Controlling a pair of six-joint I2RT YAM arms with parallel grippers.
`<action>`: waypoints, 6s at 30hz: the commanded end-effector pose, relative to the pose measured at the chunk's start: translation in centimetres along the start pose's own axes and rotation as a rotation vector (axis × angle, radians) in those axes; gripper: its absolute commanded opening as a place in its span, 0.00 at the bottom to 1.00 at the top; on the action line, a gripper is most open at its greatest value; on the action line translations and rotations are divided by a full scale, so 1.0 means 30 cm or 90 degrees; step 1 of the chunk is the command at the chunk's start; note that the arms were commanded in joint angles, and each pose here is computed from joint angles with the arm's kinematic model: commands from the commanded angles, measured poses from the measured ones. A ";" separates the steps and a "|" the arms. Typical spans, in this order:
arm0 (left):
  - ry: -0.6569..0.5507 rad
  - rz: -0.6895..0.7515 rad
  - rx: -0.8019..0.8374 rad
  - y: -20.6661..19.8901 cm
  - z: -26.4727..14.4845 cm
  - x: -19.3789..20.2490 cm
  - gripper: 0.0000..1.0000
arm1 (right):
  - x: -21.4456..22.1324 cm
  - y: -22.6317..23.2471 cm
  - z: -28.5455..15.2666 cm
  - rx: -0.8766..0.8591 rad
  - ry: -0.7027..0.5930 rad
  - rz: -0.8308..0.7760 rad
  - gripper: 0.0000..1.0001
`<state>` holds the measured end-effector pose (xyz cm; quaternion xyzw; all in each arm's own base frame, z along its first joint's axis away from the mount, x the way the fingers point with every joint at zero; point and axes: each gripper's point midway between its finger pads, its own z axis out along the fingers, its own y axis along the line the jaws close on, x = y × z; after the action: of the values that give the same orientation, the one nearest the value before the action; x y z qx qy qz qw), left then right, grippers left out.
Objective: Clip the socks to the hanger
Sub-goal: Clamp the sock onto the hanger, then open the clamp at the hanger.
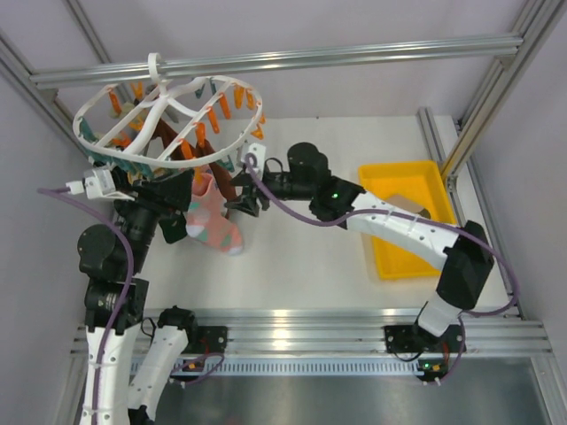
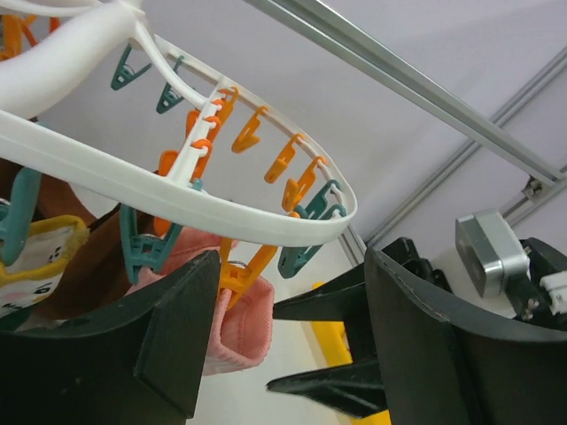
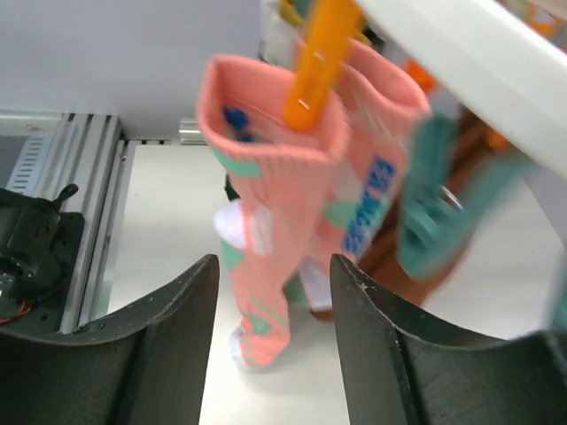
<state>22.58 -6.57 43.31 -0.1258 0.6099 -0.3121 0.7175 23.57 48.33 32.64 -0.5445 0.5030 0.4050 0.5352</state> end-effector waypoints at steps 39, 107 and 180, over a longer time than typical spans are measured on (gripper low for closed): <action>-0.002 -0.037 0.047 -0.045 0.059 -0.008 0.68 | -0.204 -0.078 -0.021 -0.087 -0.134 -0.009 0.00; 0.122 -0.054 0.017 0.001 0.046 0.132 0.63 | -0.256 -0.013 0.040 -0.038 -0.176 0.079 0.00; 0.076 -0.044 -0.062 0.116 0.173 0.127 0.00 | -0.178 -0.027 0.046 -0.019 -0.131 0.057 0.27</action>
<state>26.81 -9.78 38.13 -0.1150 0.6892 -0.3542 0.6215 24.61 50.67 35.58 -0.4792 0.4879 0.4895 0.5410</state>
